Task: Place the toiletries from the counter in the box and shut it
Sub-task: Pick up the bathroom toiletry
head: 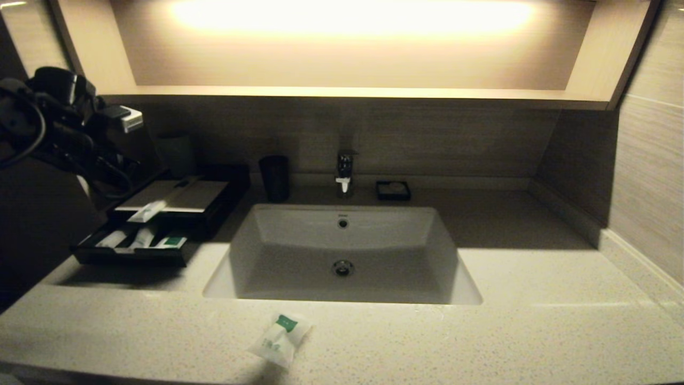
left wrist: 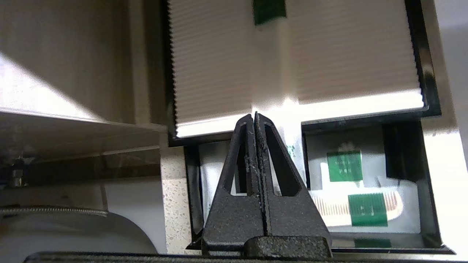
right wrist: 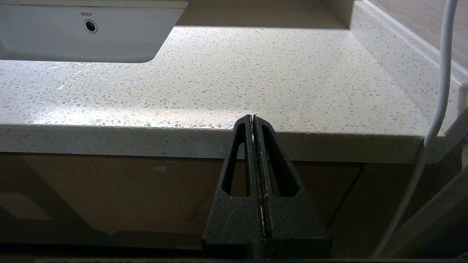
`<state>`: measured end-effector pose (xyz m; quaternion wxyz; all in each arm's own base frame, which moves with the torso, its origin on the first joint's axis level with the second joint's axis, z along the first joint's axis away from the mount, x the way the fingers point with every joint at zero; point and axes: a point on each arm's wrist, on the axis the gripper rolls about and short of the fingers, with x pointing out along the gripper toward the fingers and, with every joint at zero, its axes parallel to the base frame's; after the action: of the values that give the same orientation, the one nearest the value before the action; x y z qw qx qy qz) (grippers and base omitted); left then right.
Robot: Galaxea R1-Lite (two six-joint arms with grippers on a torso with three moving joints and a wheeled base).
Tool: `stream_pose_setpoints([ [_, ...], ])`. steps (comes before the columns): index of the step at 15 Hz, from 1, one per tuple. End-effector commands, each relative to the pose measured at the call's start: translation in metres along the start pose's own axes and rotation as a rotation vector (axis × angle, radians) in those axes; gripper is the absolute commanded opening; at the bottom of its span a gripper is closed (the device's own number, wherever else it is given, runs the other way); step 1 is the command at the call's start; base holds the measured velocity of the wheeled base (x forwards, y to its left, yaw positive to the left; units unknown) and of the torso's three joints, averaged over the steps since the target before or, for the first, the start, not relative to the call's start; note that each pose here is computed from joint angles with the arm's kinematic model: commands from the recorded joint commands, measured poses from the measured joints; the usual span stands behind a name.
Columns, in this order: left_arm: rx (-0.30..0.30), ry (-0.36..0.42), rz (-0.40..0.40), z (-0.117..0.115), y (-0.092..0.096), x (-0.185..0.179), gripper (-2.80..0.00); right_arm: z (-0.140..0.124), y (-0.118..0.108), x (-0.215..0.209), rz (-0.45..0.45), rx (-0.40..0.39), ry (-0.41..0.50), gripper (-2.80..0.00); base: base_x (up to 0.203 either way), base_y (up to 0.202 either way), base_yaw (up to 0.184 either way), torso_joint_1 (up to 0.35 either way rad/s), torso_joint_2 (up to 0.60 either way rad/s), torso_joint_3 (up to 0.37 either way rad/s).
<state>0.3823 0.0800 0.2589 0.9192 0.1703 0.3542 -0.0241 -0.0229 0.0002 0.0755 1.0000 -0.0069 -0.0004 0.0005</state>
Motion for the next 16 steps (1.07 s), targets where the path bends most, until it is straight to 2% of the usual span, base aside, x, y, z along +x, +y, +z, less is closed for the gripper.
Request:
stream_pose_setpoints([
  [1, 0.004, 0.012, -0.013, -0.002, -0.001, 0.002, -2.8, 0.0, 0.0, 0.0, 0.001, 0.0, 0.002, -2.8, 0.0, 0.0, 0.0, 0.0, 0.0, 0.0],
  [6, -0.009, 0.033, -0.028, -0.005, -0.002, 0.009, -2.8, 0.0, 0.0, 0.0, 0.001, 0.0, 0.002, -2.8, 0.0, 0.0, 0.0, 0.0, 0.0, 0.0],
  [7, -0.009, 0.037, -0.03, -0.006, -0.002, 0.011, 0.0, 0.0, 0.0, 0.0, 0.0, 0.0, 0.001, -2.8, 0.0, 0.0, 0.0, 0.0, 0.0, 0.0],
  [16, -0.026, 0.074, -0.053, -0.012, -0.004, 0.037, 0.0, 0.0, 0.0, 0.0, 0.001, 0.0, 0.002, -2.8, 0.0, 0.0, 0.0, 0.0, 0.0, 0.0],
])
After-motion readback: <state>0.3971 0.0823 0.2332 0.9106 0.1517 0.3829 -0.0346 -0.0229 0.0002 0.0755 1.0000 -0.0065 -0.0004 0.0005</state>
